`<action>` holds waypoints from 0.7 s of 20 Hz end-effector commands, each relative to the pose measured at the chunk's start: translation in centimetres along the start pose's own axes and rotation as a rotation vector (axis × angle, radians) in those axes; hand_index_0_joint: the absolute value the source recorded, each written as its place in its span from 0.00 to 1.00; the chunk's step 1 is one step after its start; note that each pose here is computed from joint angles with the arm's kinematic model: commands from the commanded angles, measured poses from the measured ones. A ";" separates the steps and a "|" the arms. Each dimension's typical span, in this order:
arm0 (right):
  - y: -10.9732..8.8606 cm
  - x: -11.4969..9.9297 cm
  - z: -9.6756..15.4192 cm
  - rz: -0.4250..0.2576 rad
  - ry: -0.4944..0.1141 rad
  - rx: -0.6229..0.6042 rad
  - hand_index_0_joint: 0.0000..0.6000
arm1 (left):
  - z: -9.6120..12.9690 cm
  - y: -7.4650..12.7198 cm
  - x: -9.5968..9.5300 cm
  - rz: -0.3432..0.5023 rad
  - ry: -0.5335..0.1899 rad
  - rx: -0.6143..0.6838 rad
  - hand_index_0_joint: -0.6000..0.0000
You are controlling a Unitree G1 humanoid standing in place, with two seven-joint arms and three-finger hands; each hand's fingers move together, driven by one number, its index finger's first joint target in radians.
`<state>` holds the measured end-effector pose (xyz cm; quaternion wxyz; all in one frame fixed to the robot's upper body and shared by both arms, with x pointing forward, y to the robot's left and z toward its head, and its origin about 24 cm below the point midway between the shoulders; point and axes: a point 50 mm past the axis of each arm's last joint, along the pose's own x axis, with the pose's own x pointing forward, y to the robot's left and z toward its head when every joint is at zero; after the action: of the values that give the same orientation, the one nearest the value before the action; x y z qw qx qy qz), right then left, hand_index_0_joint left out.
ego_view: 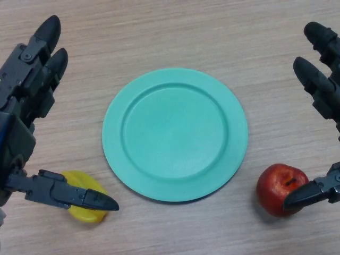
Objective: Pick up the red apple and place it on the plate
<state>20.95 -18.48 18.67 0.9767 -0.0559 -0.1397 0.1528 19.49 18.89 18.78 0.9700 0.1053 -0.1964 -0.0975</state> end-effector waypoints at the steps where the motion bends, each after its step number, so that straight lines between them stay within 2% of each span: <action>1: -0.2 -0.6 3.0 -0.010 -0.188 -0.097 0.00 | 3.1 1.4 -0.7 0.087 -0.227 0.106 1.00; 7: -0.6 -0.5 2.7 -0.023 -0.186 -0.104 0.00 | 2.4 1.3 -0.6 0.082 -0.212 0.086 1.00; 11: -1.1 -0.2 -0.4 -0.050 -0.166 -0.238 0.00 | 2.0 1.5 -0.6 0.088 -0.202 0.086 1.00; 14: -2.1 0.0 -4.0 -0.057 -0.124 -0.412 0.00 | 2.0 1.3 -0.4 0.089 -0.205 0.106 1.00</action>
<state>23.46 -20.65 11.77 0.9654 -0.2079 -0.1156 0.1065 19.83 19.29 18.09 0.9708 0.0985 -0.2008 -0.0872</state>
